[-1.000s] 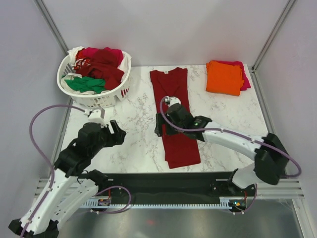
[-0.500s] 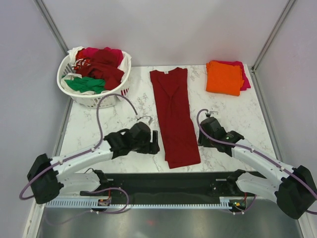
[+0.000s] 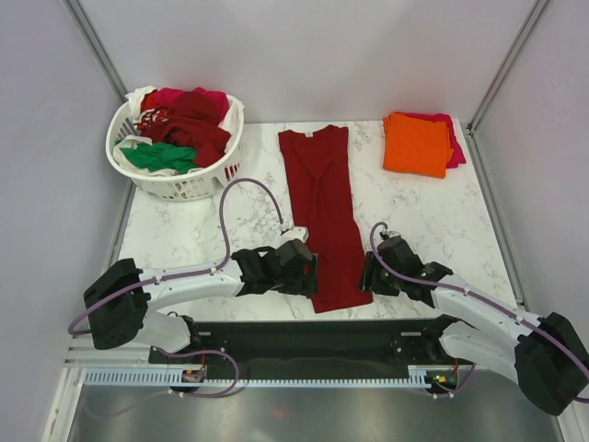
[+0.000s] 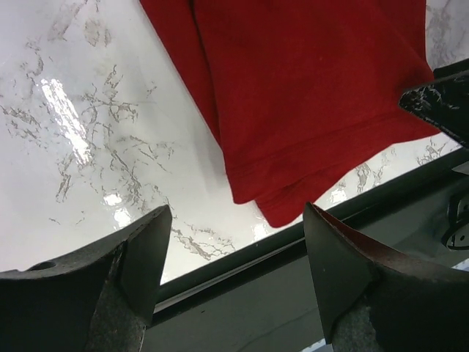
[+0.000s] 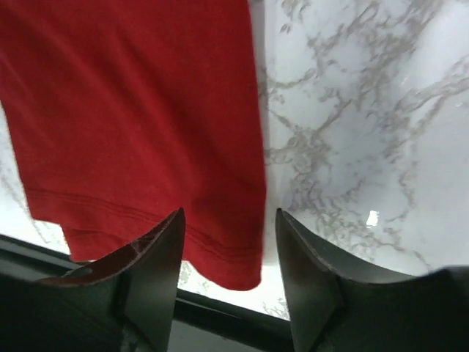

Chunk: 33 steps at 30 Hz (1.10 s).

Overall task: Fold and stack the t-shirts
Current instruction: Fold the tshirt

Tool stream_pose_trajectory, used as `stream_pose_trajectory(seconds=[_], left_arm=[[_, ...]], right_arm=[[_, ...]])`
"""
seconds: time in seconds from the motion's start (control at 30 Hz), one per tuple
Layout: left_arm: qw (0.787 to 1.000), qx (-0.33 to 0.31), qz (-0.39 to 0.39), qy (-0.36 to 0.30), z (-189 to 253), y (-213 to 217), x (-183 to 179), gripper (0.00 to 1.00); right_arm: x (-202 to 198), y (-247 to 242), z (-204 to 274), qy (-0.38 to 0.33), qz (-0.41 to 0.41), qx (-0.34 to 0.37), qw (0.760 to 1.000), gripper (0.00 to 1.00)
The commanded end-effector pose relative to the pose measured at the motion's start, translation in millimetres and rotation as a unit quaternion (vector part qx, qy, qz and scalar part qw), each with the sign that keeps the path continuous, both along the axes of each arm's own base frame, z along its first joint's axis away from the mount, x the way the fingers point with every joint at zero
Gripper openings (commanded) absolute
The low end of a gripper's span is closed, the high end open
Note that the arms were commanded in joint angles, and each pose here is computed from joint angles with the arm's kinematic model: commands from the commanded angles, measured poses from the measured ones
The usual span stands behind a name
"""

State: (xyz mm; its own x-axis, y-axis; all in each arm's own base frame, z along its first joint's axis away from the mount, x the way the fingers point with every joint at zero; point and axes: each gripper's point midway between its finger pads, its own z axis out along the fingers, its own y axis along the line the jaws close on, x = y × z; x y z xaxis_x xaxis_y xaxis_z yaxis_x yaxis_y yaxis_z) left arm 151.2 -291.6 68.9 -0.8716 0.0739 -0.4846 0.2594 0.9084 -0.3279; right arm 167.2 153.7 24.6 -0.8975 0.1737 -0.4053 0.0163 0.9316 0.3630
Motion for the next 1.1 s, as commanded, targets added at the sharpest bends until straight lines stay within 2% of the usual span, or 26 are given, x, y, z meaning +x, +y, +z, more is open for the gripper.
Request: stream_pose_trajectory(seconds=[0.0, 0.07, 0.1, 0.2, 0.5, 0.8, 1.07], left_arm=[[0.999, -0.041, 0.029, -0.022, 20, -15, 11, 0.8], [0.998, -0.043, 0.032, -0.021, 20, -13, 11, 0.8], [0.998, -0.044, 0.036, -0.02, 19, -12, 10, 0.8], [0.998, -0.044, 0.043, -0.015, 15, -8, 7, 0.8], [0.996, -0.06, 0.058, 0.009, 5, -12, -22, 0.74], [0.996, -0.047, 0.074, 0.011, -14, -19, -28, 0.69], [0.997, -0.034, 0.071, 0.021, -32, -26, -29, 0.54]], right_arm=[[-7, 11, -3, 0.008, -0.001, 0.045, 0.999, 0.59], [-10, 9, -9, 0.014, -0.007, 0.044, 0.999, 0.52], [-15, 7, -14, 0.02, -0.006, 0.043, 0.999, 0.42], [-24, 6, -20, 0.029, -0.008, 0.056, 0.998, 0.0], [-38, 11, -13, 0.024, -0.025, 0.118, 0.992, 0.0], [-38, 8, -19, 0.033, -0.018, 0.099, 0.994, 0.0], [-38, 7, -24, 0.035, -0.02, 0.094, 0.995, 0.0]])
